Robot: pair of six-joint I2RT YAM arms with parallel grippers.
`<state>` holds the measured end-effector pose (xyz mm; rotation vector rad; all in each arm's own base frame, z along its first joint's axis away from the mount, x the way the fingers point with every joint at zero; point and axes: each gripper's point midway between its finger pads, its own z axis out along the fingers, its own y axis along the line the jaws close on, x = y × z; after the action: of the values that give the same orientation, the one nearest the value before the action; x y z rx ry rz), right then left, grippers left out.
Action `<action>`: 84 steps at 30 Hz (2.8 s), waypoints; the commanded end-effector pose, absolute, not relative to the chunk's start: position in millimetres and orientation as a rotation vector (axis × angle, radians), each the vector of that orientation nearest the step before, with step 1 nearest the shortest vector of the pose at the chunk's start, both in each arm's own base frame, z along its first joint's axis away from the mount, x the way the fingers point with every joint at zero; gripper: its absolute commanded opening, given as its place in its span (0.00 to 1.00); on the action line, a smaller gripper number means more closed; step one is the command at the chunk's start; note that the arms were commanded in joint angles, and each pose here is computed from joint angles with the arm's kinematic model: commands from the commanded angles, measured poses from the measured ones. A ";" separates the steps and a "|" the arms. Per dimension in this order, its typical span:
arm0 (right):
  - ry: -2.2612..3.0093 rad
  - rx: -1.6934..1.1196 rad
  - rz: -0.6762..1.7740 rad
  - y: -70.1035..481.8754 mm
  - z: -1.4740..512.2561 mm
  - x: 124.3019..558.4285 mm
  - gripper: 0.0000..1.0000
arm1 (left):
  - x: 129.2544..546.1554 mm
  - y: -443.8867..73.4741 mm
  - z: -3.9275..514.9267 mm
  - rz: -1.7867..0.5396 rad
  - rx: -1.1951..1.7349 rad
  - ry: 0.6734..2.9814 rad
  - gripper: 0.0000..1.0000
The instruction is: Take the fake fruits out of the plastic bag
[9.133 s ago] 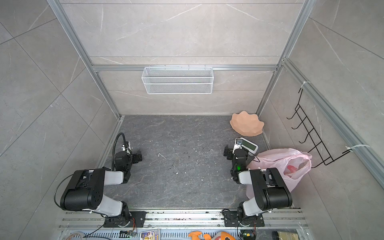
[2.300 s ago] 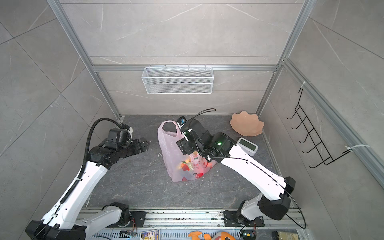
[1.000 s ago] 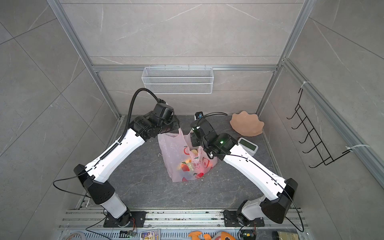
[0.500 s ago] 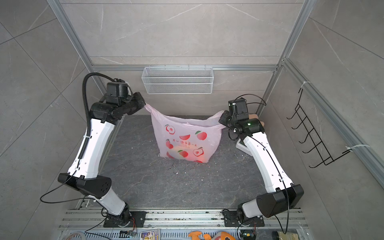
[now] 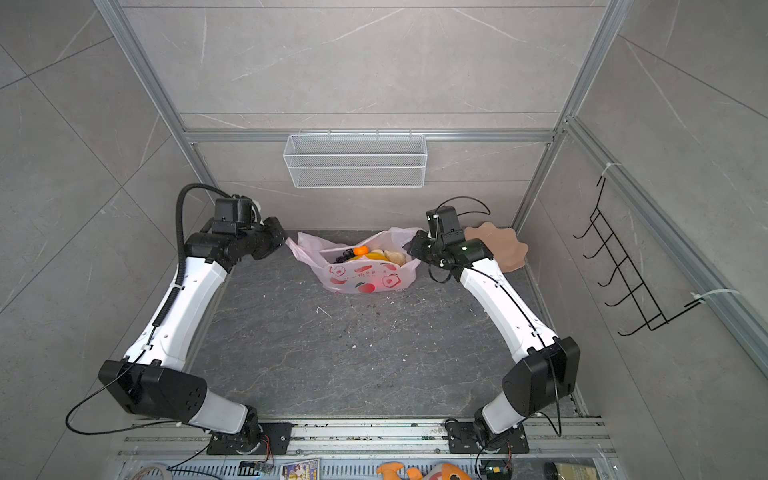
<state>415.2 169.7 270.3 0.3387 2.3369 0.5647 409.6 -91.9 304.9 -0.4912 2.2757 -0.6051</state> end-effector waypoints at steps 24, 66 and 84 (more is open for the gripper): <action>2.294 0.103 0.626 178.5 275.2 339.8 0.00 | 339.4 -84.2 286.7 -0.718 -0.340 2.206 0.37; 2.031 0.058 0.735 177.8 313.8 306.1 0.00 | 306.0 -317.1 234.9 -0.253 0.322 2.604 0.76; 2.057 0.143 0.678 164.6 298.0 306.0 0.00 | 345.7 -207.1 215.5 0.131 -0.099 2.474 0.92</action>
<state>305.7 159.6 305.6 0.1377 2.0354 0.6588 336.0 -224.8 183.3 0.0456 2.6067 0.1646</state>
